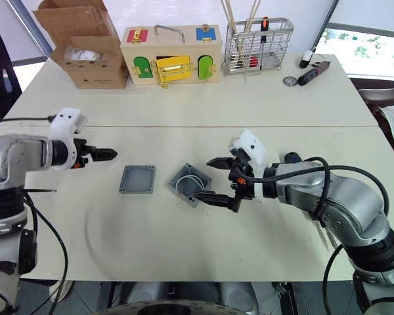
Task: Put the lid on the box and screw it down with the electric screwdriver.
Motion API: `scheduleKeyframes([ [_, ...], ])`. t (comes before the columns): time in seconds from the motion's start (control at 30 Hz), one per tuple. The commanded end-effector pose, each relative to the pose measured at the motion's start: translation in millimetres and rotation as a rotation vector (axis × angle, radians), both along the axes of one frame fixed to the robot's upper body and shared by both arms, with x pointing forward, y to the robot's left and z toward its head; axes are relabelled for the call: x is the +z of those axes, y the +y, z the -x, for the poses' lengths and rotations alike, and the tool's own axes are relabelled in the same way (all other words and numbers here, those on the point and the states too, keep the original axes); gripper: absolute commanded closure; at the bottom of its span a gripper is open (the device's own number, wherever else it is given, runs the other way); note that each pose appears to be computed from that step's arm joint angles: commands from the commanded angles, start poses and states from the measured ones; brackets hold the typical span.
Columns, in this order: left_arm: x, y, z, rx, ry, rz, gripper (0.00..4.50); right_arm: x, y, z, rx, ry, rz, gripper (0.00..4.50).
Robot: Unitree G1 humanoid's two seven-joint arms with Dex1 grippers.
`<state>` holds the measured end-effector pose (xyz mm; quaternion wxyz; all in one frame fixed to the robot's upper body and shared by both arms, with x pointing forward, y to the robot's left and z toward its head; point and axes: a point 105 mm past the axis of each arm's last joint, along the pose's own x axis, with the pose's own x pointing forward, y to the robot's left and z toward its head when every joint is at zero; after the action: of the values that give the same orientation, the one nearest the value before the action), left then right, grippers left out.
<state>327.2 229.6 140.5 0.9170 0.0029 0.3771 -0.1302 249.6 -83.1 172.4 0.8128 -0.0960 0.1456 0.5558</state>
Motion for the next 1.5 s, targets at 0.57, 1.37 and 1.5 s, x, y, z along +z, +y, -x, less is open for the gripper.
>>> scheduleKeyframes([
  [0.57, -32.2, -36.6, 15.8, -0.097, 0.116, -0.188, 0.43, 9.3, 7.5, -2.9, -0.059, -0.073, -0.044, 0.0],
  [1.37, 120.6, -55.4, -52.8, -0.1, -0.631, 0.247, 4.45, 64.8, -7.7, -53.1, -0.357, -0.097, -0.402, 0.0],
  [1.5, 156.0, -67.3, -62.5, -0.153, -0.832, 0.402, 4.45, 85.1, 1.5, -69.4, -0.391, -0.092, -0.52, 0.0],
])
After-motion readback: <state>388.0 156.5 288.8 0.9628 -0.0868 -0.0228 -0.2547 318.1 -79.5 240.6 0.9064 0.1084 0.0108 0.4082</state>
